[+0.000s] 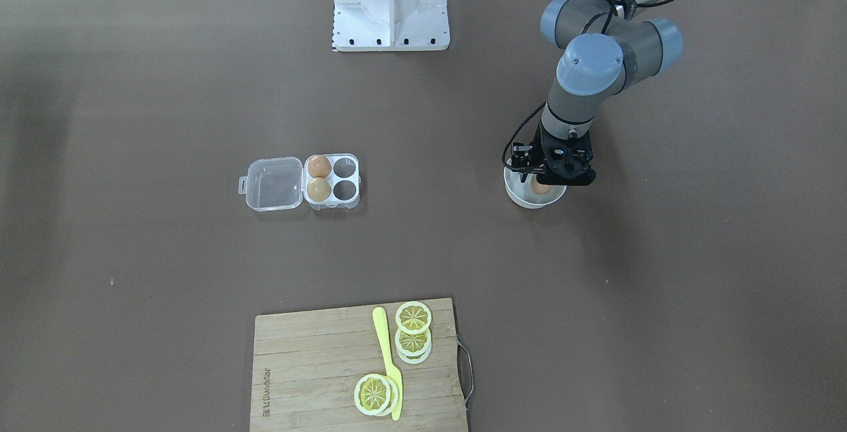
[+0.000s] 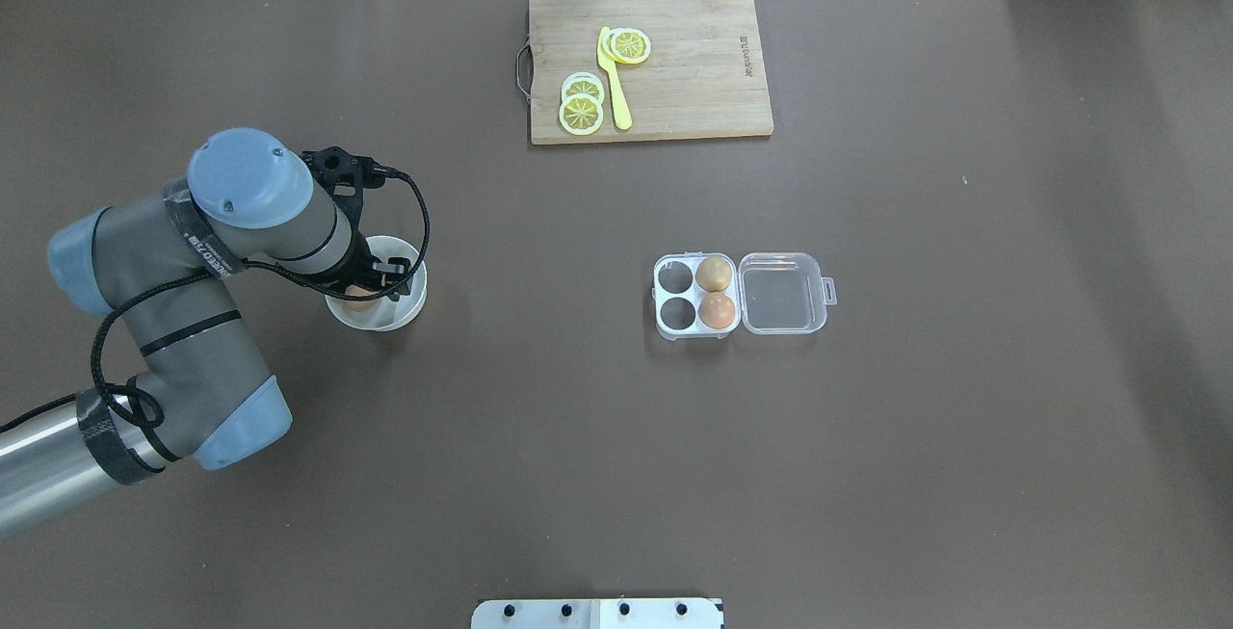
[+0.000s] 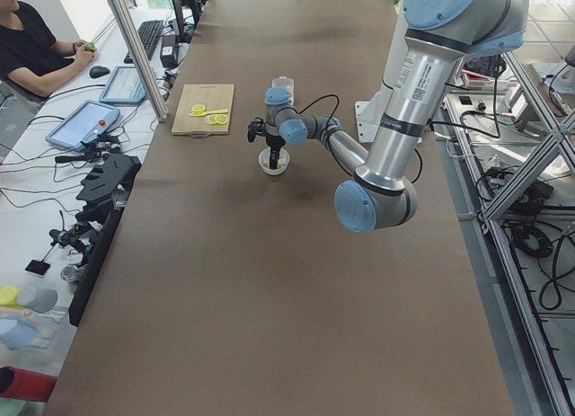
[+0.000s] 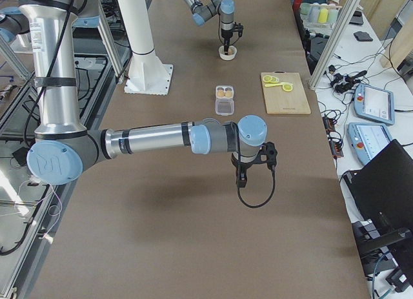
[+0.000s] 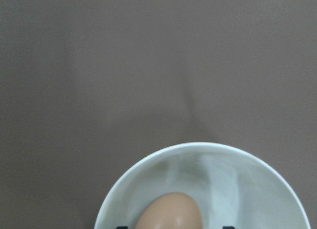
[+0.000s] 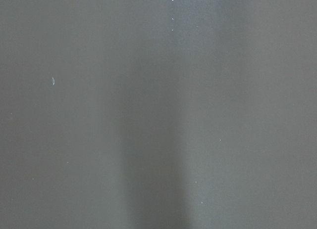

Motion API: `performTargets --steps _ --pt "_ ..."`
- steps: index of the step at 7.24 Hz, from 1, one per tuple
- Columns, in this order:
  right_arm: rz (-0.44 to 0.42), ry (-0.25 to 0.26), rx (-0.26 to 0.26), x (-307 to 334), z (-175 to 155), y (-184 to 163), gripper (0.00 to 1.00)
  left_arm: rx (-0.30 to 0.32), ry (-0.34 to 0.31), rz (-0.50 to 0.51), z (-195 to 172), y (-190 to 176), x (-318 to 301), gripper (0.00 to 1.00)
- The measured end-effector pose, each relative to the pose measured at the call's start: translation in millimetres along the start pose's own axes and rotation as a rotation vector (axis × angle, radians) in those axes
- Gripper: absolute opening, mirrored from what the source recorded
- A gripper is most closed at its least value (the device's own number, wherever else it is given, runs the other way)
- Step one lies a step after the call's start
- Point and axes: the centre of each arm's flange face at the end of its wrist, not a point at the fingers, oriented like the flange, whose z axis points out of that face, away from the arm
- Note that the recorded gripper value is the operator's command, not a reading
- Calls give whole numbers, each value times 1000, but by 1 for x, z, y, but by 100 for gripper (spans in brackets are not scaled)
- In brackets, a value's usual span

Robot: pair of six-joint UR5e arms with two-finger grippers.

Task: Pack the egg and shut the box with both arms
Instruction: 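Lower the left gripper into the bowl and grasp the brown egg, then lift the egg and carry it with the left gripper to the egg box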

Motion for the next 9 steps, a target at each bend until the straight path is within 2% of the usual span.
performTargets --steps 2,3,4,6,8,9 --pt "3 -9 -3 -12 2 -7 100 -1 -1 -3 0 1 1 34" --pt "4 -10 -4 -16 3 -9 100 0 -1 -3 0 0 1 14" --pt "5 -11 -5 -19 3 -11 100 0 0 -4 -1 0 1 0" --pt "8 -21 5 -31 -2 -20 100 7 19 -3 -13 3 3 0" --pt "6 -38 16 -46 -8 -30 100 25 85 -13 -55 7 -4 0" --pt "-7 -44 25 -55 -13 -35 100 49 123 -51 -81 7 -4 0"
